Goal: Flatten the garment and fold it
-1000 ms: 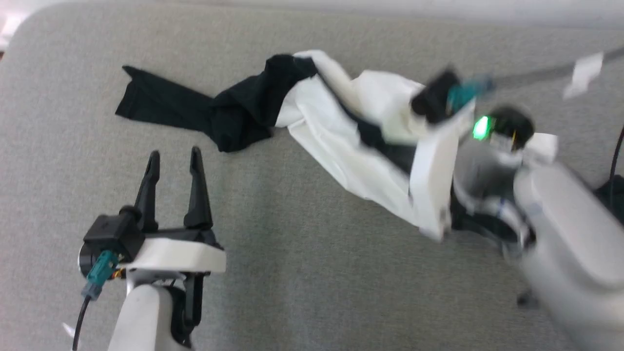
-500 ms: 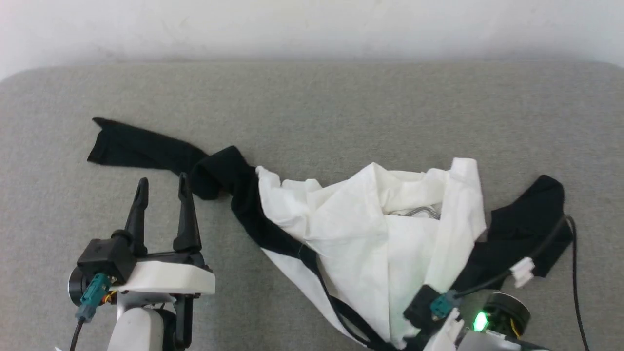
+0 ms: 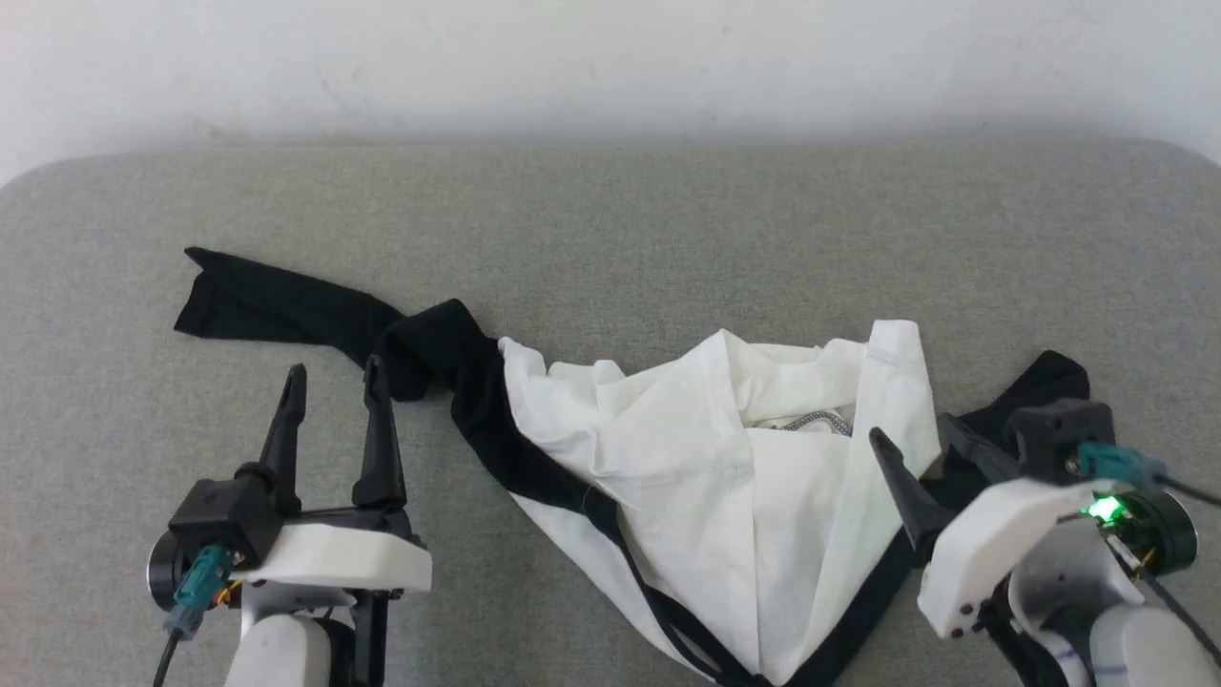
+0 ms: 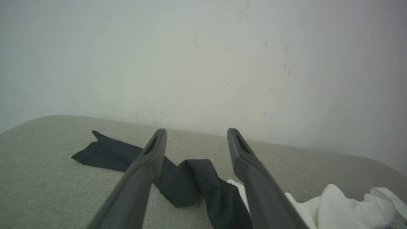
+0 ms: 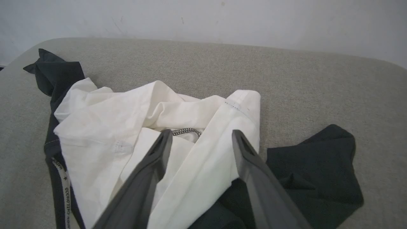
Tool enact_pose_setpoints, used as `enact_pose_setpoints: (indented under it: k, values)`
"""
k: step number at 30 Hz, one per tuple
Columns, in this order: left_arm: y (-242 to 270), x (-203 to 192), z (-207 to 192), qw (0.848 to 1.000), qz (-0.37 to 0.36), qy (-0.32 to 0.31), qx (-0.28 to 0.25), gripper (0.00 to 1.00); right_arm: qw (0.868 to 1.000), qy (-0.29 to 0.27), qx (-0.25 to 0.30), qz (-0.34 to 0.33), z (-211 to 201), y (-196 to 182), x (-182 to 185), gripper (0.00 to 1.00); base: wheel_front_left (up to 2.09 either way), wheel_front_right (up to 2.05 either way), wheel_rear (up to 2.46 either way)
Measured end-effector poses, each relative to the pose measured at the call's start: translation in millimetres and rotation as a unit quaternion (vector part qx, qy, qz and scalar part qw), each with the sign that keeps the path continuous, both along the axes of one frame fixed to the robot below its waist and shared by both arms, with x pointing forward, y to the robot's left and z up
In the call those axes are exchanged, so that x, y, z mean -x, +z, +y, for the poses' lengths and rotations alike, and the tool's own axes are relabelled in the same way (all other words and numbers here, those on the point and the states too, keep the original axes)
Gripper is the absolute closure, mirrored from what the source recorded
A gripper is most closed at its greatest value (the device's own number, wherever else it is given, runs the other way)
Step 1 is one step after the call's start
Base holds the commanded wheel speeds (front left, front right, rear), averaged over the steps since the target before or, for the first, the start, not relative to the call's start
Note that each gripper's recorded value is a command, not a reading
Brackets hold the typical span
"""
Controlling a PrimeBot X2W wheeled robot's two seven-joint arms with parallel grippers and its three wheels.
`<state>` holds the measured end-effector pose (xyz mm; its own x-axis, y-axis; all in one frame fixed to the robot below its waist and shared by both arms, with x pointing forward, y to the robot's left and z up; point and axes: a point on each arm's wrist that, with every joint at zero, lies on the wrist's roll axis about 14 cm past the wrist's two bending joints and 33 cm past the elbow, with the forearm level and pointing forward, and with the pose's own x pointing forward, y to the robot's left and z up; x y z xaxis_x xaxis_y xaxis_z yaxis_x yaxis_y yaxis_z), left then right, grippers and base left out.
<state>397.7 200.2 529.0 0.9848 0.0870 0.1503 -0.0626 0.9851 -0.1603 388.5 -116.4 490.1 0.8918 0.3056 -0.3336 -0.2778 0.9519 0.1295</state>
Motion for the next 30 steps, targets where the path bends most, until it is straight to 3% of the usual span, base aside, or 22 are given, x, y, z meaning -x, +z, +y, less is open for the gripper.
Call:
enact_pose_setpoints:
  k: [8, 12, 13, 14, 15, 18, 20, 25, 30]
  values:
    - [-10, -1, -2, 1.0, 0.014, -0.006, 0.004, 0.0, 0.991, -0.026, 0.035, 0.124, -12, -58, -31, 0.0, 0.0, 0.0, 0.0]
    - [-14, -1, 1, 1.0, 0.021, -0.001, 0.006, 0.0, 0.971, 0.008, 0.064, 0.232, 3, -94, -26, 0.0, 0.0, 0.0, 0.0]
    - [-15, -1, 2, 1.0, 0.021, 0.001, 0.006, 0.0, 0.963, 0.017, 0.071, 0.258, 6, -102, -23, 0.34, 0.0, 0.0, 0.0]
    - [-15, -1, 3, 1.0, 0.022, 0.002, 0.006, 0.0, 0.958, 0.026, 0.076, 0.276, 11, -106, -22, 0.59, 0.0, 0.0, 0.0]
    - [-15, -1, 4, 1.0, 0.023, 0.004, 0.005, 0.0, 0.955, 0.034, 0.081, 0.282, 15, -105, -25, 1.0, 0.0, 0.0, 0.0]
    - [-19, -1, 6, 1.0, 0.028, 0.006, 0.008, 0.0, 0.954, 0.056, 0.092, 0.281, 29, -98, -40, 1.0, 0.0, 0.0, 0.0]
    - [-20, -3, 7, 0.999, 0.03, 0.007, 0.008, 0.0, 0.961, 0.062, 0.091, 0.255, 35, -86, -59, 1.0, 0.0, 0.0, 0.0]
    - [-18, -12, 7, 1.0, 0.026, 0.005, 0.011, 0.0, 0.989, 0.033, 0.071, 0.126, 36, -24, -137, 1.0, 0.0, 0.0, 0.0]
    - [-17, -19, 10, 1.0, 0.024, 0.007, 0.016, 0.0, 0.998, -0.008, 0.06, 0.022, 31, 25, -200, 1.0, 0.0, 0.0, 0.0]
